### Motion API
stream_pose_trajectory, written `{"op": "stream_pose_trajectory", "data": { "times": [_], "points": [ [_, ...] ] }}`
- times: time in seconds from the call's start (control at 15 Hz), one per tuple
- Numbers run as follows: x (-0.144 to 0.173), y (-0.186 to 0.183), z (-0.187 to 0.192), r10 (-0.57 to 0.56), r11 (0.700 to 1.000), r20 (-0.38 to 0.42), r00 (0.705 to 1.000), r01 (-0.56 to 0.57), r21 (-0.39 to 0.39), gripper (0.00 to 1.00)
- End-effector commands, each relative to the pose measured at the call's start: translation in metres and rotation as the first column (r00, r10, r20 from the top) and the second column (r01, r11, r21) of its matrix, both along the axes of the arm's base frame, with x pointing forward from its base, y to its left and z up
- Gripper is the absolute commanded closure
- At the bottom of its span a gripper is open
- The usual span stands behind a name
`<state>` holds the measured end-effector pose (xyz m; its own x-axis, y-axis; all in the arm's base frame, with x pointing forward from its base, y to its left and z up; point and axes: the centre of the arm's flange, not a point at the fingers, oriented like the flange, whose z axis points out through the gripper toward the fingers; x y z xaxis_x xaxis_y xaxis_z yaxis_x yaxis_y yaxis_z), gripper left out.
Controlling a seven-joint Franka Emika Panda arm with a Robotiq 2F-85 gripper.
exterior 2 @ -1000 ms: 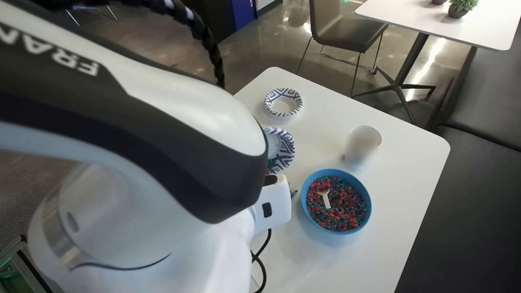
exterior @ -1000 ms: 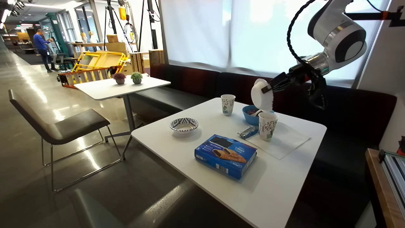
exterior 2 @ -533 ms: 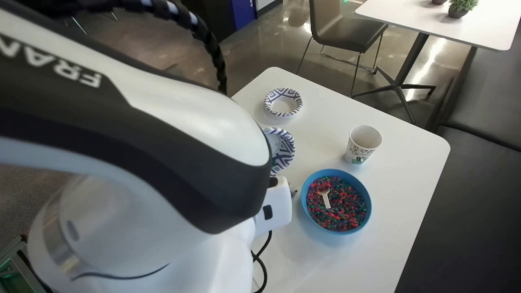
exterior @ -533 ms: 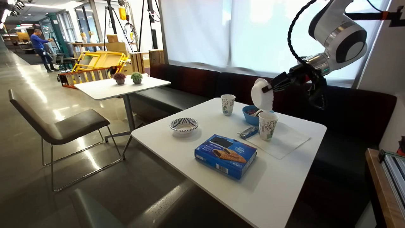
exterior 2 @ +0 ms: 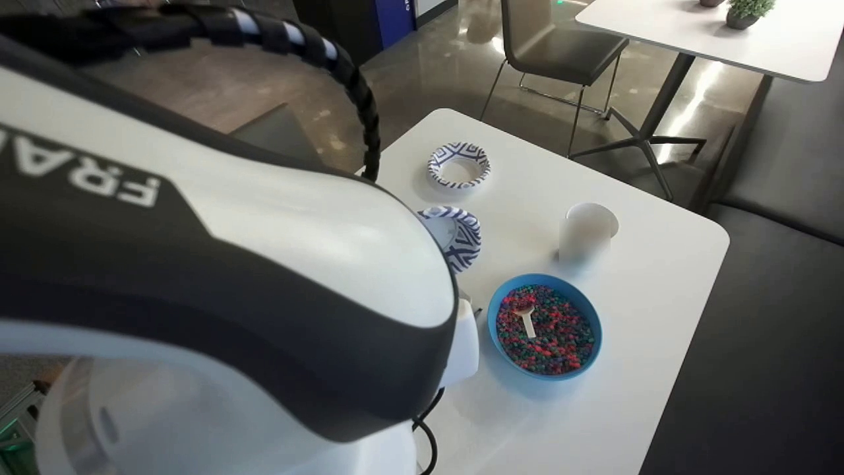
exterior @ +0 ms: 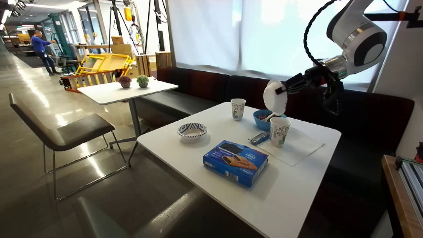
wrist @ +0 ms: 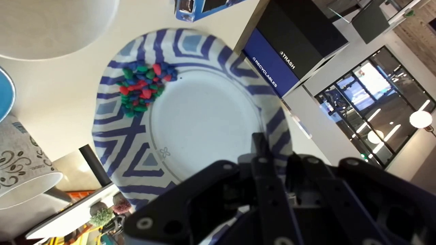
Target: Pour the cereal in the blue bowl into the cup
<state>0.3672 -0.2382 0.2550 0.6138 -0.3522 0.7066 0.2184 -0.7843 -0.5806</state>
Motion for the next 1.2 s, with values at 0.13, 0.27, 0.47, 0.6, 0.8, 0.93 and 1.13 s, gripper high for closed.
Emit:
{"op": "stream_pose_trajectory", "data": {
  "times": [0.13, 0.27, 0.47, 0.6, 0.8, 0.93, 1.13],
  "points": [
    [-0.0068, -0.0023, -0.0112, 0.019, 1.000, 0.043, 0.999, -0.020, 0.023, 0.99],
    [-0.0074, -0.0025, -0.0127, 0.018, 1.000, 0.053, 0.998, -0.019, 0.024, 0.99],
    [-0.0092, -0.0041, -0.0142, 0.021, 0.999, 0.064, 0.998, -0.022, 0.026, 0.99],
    [-0.0102, -0.0054, -0.0154, 0.019, 1.000, 0.066, 0.998, -0.020, 0.024, 0.99],
    [-0.0115, -0.0067, -0.0163, 0.020, 0.999, 0.070, 0.997, -0.021, 0.024, 0.99],
    [-0.0127, -0.0058, -0.0165, 0.035, 0.999, 0.084, 0.996, -0.037, 0.026, 0.99],
    [-0.0121, -0.0044, -0.0173, 0.041, 0.999, 0.090, 0.995, -0.043, 0.026, 0.99]
  ]
}}
